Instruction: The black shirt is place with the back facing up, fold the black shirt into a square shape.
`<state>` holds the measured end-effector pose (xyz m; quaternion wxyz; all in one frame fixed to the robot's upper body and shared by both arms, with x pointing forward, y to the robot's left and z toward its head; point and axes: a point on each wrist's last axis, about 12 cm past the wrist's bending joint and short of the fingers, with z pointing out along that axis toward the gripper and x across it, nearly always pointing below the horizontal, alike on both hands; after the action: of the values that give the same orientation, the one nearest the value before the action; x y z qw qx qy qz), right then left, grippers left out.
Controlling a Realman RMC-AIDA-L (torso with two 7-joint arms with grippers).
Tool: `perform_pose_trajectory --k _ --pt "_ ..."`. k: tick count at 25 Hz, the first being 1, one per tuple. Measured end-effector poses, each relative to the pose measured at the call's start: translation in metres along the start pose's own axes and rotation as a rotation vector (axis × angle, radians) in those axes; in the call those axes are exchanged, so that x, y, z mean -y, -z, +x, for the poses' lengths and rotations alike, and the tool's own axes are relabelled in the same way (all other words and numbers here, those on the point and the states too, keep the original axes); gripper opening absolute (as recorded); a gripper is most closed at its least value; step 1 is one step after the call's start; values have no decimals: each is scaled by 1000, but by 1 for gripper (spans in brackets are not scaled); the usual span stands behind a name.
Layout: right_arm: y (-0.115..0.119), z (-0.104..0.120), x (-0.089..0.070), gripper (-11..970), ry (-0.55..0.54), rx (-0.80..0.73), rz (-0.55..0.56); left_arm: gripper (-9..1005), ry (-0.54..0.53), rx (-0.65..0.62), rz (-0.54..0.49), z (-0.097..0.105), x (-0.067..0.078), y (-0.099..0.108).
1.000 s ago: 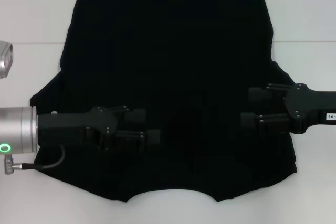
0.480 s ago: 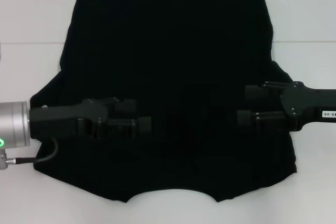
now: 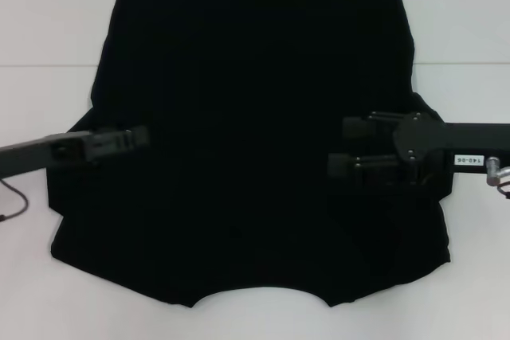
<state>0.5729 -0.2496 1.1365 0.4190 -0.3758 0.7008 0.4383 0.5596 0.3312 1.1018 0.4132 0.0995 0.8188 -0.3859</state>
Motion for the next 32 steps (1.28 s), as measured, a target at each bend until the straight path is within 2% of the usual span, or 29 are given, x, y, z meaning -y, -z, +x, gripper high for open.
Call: perform_pose_trajectory --k 6,12,19,32 --pt "-8 -4 1 910 -13 10 -17 917 86 10 -192 -5 -22 3" --pt "-9 -7 1 910 -42 9 -15 918 126 6 -333 -9 -36 0" --pt "-10 -8 2 909 -42 12 -17 918 150 -17 -430 -5 -45 0" --pt "-11 -10 2 907 -38 11 -20 919 170 -32 -488 9 -53 -2"
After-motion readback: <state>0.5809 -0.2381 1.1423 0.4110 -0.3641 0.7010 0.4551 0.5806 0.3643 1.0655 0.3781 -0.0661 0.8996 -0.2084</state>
